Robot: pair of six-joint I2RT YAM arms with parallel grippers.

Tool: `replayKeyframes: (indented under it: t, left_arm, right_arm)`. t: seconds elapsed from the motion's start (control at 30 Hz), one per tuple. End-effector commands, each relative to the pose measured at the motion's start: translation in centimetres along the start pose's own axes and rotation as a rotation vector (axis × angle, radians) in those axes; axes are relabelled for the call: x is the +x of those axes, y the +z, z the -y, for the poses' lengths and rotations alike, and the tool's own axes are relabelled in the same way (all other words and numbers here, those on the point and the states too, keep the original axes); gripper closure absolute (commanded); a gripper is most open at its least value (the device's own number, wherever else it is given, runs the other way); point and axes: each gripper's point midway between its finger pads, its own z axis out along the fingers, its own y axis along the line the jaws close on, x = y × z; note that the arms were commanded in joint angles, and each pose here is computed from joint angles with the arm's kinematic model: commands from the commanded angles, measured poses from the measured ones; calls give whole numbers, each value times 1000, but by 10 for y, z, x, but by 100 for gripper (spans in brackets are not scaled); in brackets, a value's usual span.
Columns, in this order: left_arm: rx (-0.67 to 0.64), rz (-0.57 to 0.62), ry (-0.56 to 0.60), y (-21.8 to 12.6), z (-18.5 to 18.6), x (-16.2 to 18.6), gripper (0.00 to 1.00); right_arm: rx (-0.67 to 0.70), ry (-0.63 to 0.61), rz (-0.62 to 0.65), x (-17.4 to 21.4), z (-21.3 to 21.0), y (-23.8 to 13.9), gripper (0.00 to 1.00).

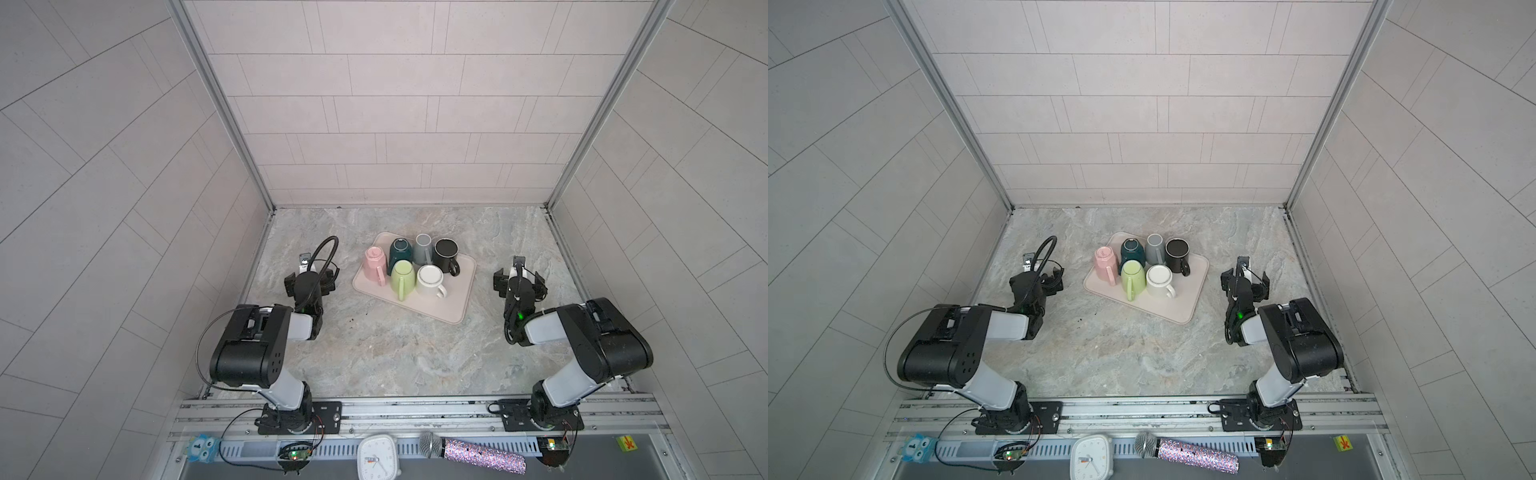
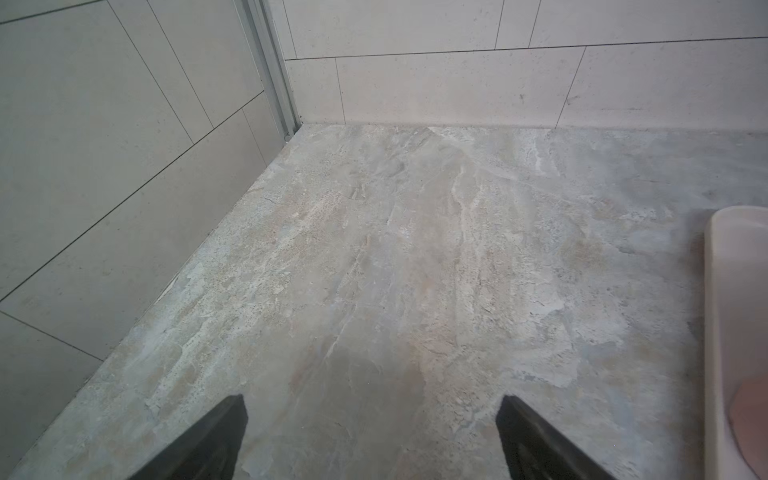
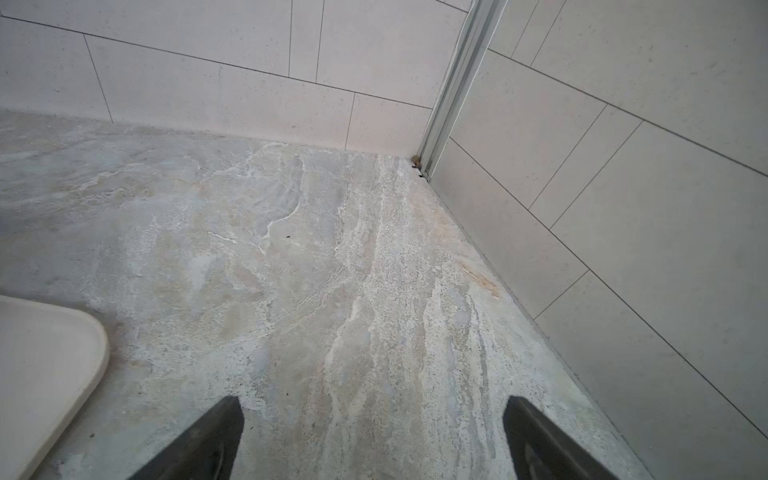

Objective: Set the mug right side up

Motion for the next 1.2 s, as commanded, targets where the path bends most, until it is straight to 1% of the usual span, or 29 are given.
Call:
replayKeyframes:
  t: [0.0, 0.73, 1.17]
  left_arm:
    - [1, 19, 3, 2, 2, -7, 0]
    - [2, 15, 4, 2, 2, -6, 0]
    - [2, 21, 2, 2, 2, -7, 0]
  right_arm:
    - [8, 8, 15, -5, 0, 1, 1]
    - [3, 12, 2, -4, 1, 3, 1]
    - [20, 16, 23, -6, 4, 1, 1]
